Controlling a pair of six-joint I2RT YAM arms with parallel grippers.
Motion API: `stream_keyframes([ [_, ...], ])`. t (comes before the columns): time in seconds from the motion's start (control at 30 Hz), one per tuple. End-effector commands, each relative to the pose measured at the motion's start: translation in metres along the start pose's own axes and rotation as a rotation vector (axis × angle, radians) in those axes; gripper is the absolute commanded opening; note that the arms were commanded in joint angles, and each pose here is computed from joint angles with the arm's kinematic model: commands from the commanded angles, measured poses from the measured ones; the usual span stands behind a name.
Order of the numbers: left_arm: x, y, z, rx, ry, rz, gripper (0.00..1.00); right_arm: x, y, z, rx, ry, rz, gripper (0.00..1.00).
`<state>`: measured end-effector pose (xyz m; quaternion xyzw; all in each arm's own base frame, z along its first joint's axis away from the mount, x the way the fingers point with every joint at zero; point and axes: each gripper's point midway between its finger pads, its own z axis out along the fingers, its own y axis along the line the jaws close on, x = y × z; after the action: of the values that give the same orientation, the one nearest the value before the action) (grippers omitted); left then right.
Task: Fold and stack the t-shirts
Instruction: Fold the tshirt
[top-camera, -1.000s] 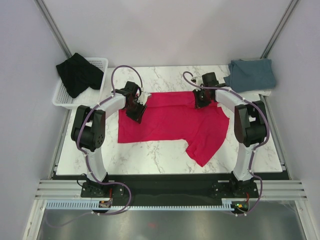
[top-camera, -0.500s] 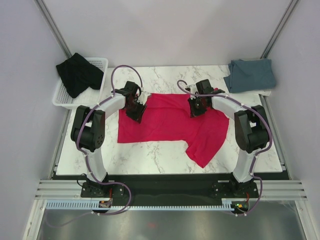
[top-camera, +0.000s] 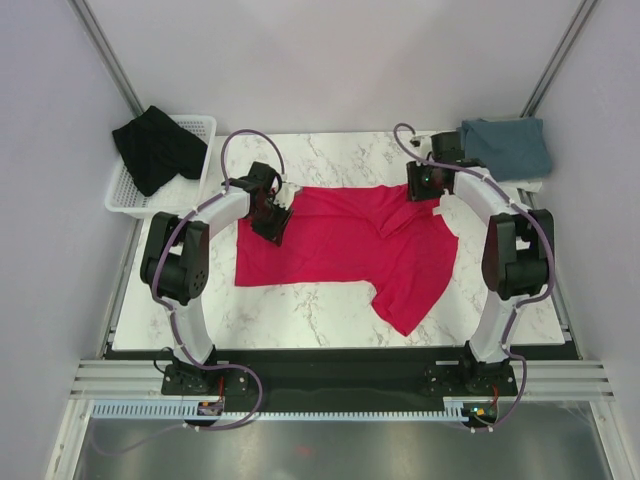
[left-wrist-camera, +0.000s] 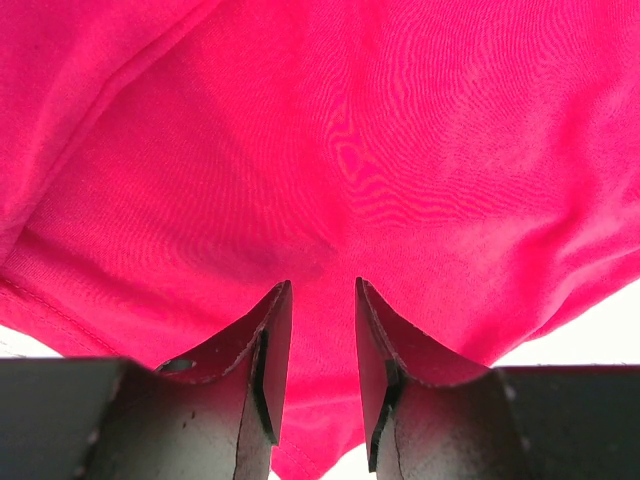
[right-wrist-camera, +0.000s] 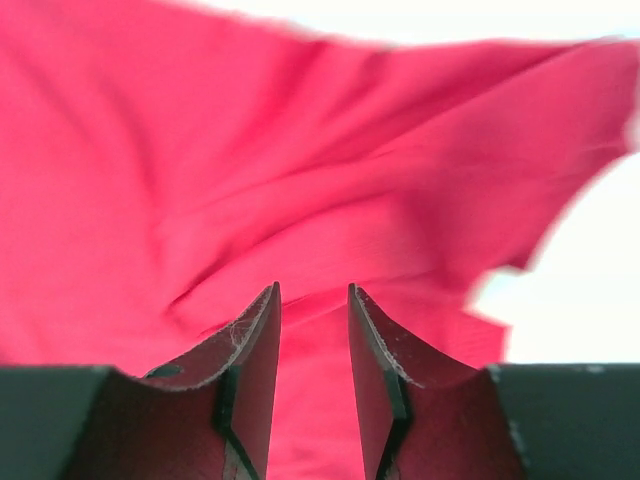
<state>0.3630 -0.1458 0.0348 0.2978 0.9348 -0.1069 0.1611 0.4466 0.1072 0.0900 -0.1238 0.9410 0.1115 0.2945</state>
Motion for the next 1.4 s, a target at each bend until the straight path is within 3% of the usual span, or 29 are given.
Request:
stream_keyframes([
  [0.0,-0.005,0.008,-0.003,-0.029,-0.028,-0.033,0.39,-0.018,-0.038,0.011,0.016,-0.04,0.086,0.41],
  [0.27,-0.002,0.018,0.007,-0.035,0.0,-0.044,0.38,-0.036,-0.077,0.027,-0.039,-0.075,0.161,0.41],
  [0.5,-0.001,0.019,0.013,-0.026,0.024,-0.052,0.38,-0.037,-0.058,0.032,-0.176,-0.077,0.171,0.41],
  [1.0,-0.007,0.016,0.014,-0.007,0.012,-0.06,0.38,-0.008,-0.054,0.03,-0.167,-0.023,0.205,0.39],
  [1.13,-0.007,0.017,0.013,-0.009,0.01,-0.059,0.38,-0.01,-0.054,0.027,-0.165,-0.028,0.202,0.25],
  [1.37,-0.011,0.016,0.011,-0.011,0.0,-0.056,0.38,-0.02,-0.05,0.009,-0.154,-0.054,0.19,0.08],
])
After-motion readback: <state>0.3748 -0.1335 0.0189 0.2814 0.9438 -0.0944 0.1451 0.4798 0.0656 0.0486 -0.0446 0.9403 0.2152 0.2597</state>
